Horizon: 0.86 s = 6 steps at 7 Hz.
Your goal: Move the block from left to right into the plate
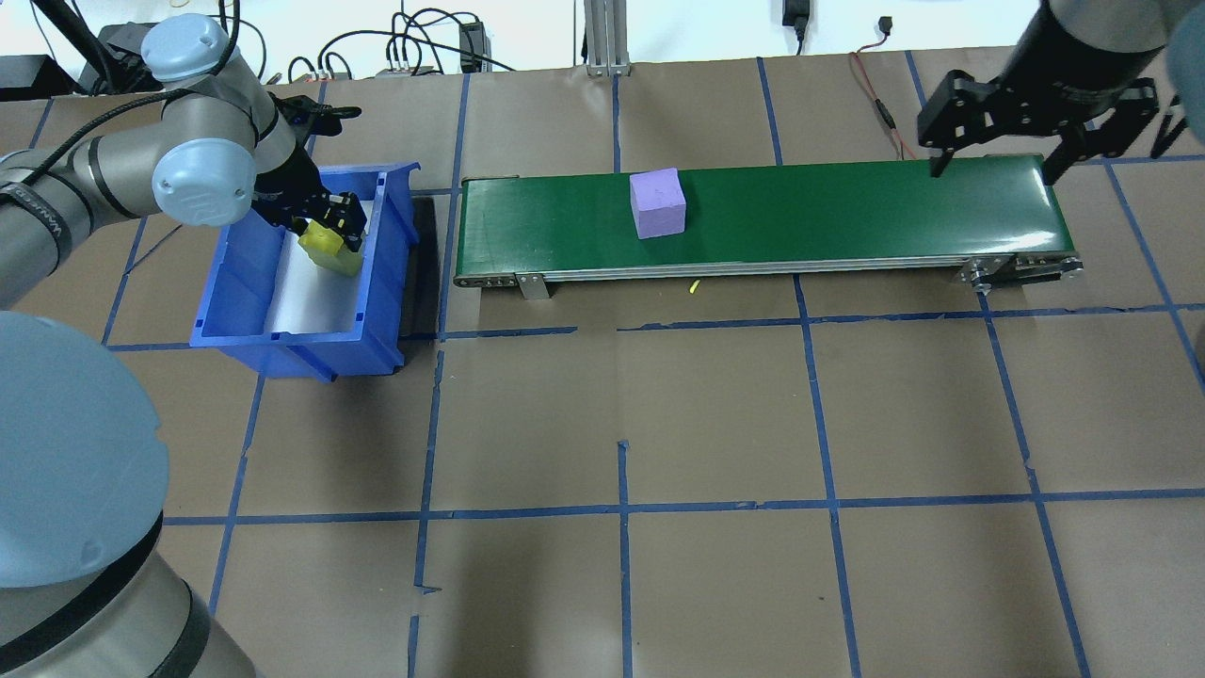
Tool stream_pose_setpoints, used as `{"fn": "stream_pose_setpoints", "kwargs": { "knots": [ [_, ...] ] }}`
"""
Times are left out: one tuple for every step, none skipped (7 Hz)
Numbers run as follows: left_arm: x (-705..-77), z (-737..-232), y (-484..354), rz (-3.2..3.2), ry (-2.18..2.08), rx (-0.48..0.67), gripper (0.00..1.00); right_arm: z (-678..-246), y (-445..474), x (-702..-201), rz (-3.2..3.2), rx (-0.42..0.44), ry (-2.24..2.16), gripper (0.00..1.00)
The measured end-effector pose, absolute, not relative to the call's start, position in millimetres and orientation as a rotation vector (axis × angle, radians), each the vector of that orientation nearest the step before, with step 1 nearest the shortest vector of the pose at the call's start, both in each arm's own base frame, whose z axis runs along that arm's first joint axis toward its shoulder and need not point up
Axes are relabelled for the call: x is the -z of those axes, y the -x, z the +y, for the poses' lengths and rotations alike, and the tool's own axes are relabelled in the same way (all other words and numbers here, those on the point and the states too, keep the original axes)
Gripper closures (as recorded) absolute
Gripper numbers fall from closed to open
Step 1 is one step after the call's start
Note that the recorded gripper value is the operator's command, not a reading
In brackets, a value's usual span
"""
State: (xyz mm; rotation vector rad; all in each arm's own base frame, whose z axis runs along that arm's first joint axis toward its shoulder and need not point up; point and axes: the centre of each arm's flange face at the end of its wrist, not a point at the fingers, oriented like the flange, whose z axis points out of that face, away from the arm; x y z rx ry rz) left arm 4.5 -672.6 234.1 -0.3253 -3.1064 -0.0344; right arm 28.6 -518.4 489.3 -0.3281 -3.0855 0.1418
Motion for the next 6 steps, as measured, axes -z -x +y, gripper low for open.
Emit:
{"fn": "stream_pose_setpoints", "kwargs": {
  "knots": [
    [-243.8,-675.0,-5.1,-3.114,0.32,0.008,0.7,-519.6,-8.9,-489.3,-3.097,-0.145,0.393,0.0],
    [-263.4,-676.7,-5.5,-3.128,0.284,-0.037,0.7,-519.9,-1.5,-488.5,-3.111,-0.147,0.423,0.0],
    [-291.2,-674.4,-3.8,-3.14,0.218,-0.078,0.7,-519.7,2.0,-487.3,-3.118,-0.144,0.441,0.0],
    [-321.1,-667.4,2.0,-3.144,0.13,-0.097,0.7,-519.3,3.4,-487.8,-3.123,-0.144,0.447,0.0],
    [-351.2,-657.8,16.7,-3.14,0.032,-0.112,0.7,-516.9,1.8,-491.2,-3.124,-0.154,0.443,0.0],
    [-372.8,-649.3,41.7,-3.133,-0.051,-0.129,0.7,-512.0,-0.9,-497.8,-3.122,-0.179,0.435,0.0]
  ]
}}
